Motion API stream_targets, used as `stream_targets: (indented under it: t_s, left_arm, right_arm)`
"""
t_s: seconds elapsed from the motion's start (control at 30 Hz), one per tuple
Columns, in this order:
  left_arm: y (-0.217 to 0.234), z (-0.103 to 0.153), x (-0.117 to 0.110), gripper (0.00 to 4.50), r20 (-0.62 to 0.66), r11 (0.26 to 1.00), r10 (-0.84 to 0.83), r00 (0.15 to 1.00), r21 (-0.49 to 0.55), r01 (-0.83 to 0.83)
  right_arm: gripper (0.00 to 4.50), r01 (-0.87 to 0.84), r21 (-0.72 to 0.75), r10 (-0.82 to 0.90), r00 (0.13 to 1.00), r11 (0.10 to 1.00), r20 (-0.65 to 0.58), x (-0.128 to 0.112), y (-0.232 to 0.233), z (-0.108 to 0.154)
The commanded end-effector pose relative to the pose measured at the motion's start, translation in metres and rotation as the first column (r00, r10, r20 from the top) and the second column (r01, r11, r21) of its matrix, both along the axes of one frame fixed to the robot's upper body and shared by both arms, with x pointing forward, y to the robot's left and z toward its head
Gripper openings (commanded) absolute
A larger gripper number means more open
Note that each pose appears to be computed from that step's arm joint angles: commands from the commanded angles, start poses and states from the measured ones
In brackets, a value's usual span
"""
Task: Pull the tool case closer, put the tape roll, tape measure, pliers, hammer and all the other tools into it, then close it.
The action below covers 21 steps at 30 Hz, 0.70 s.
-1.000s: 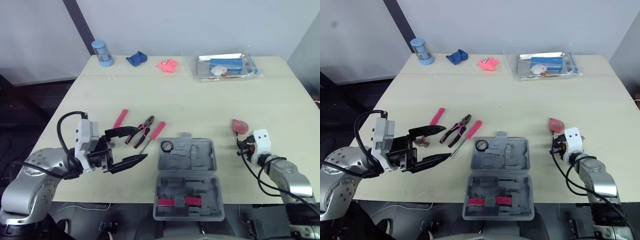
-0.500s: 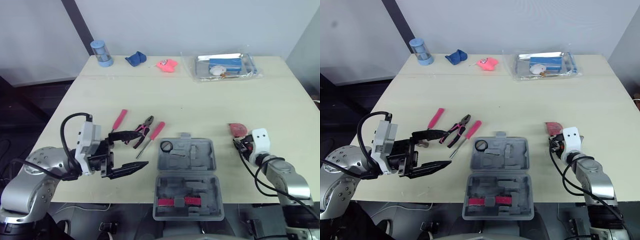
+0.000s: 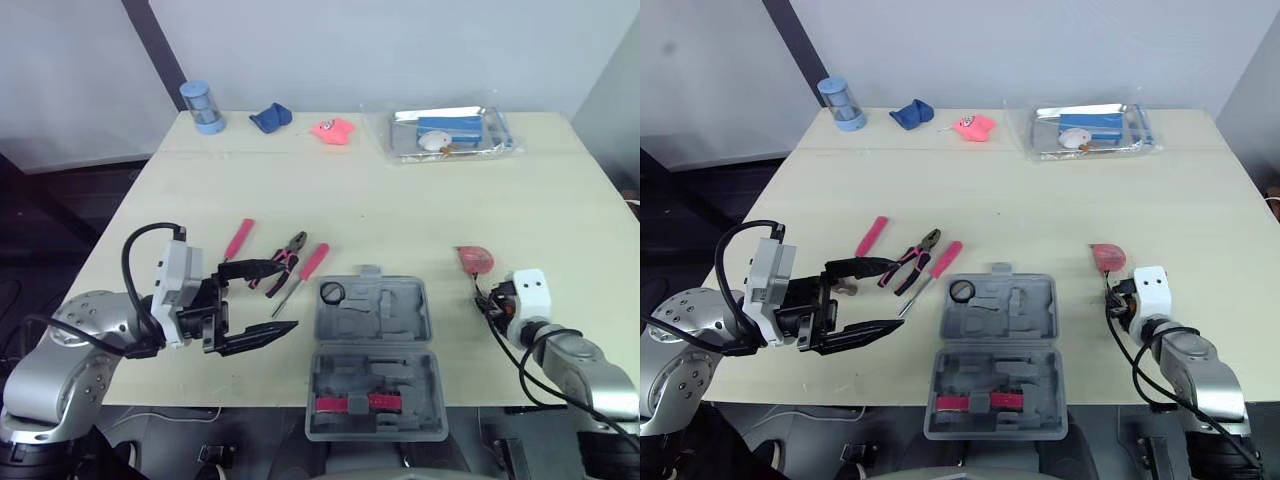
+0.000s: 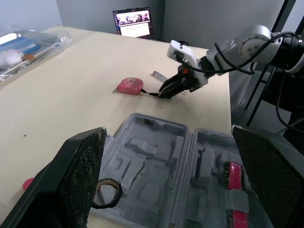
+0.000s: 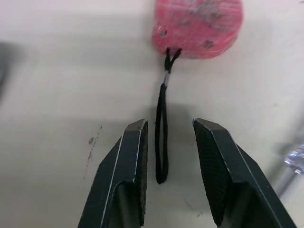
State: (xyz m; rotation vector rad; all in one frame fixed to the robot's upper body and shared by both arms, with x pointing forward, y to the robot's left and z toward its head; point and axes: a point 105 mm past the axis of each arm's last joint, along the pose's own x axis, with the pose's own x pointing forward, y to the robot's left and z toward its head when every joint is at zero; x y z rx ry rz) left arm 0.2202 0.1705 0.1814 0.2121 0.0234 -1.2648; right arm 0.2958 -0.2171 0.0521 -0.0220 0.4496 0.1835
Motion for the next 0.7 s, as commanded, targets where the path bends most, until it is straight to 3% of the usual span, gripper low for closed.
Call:
stream_targets:
  t_s: [0.03,0.07,0.1,0.6,0.7]
  left_arm:
    - [-0.004,0.006,-0.001,4.50,0.023,1.000,-0.018,1.000,0.004,0.018]
    - [-0.004,0.006,-0.001,4.50,0.024,1.000,-0.022,0.999,0.003,0.022]
    - [-0.005,0.007,-0.001,4.50,0.024,1.000,-0.026,0.999,0.003,0.026]
    - [-0.008,0.011,0.001,4.50,0.030,0.999,-0.053,0.998,0.010,0.053]
    - [-0.008,0.011,0.002,4.50,0.033,0.999,-0.051,0.998,0.012,0.051]
  right_arm:
    - [2.21,0.011,0.008,-0.012,0.997,1.000,0.075,0.007,0.003,0.020]
    - [2.42,0.024,0.000,-0.023,0.997,1.000,0.078,0.010,0.002,0.019]
    - [3.06,0.029,-0.004,-0.029,0.997,1.000,0.078,0.013,0.002,0.017]
    - [3.06,0.043,-0.027,-0.042,0.997,0.999,0.065,0.033,0.005,-0.008]
    - [1.60,0.024,-0.047,-0.021,0.997,0.999,0.072,0.033,0.007,-0.009]
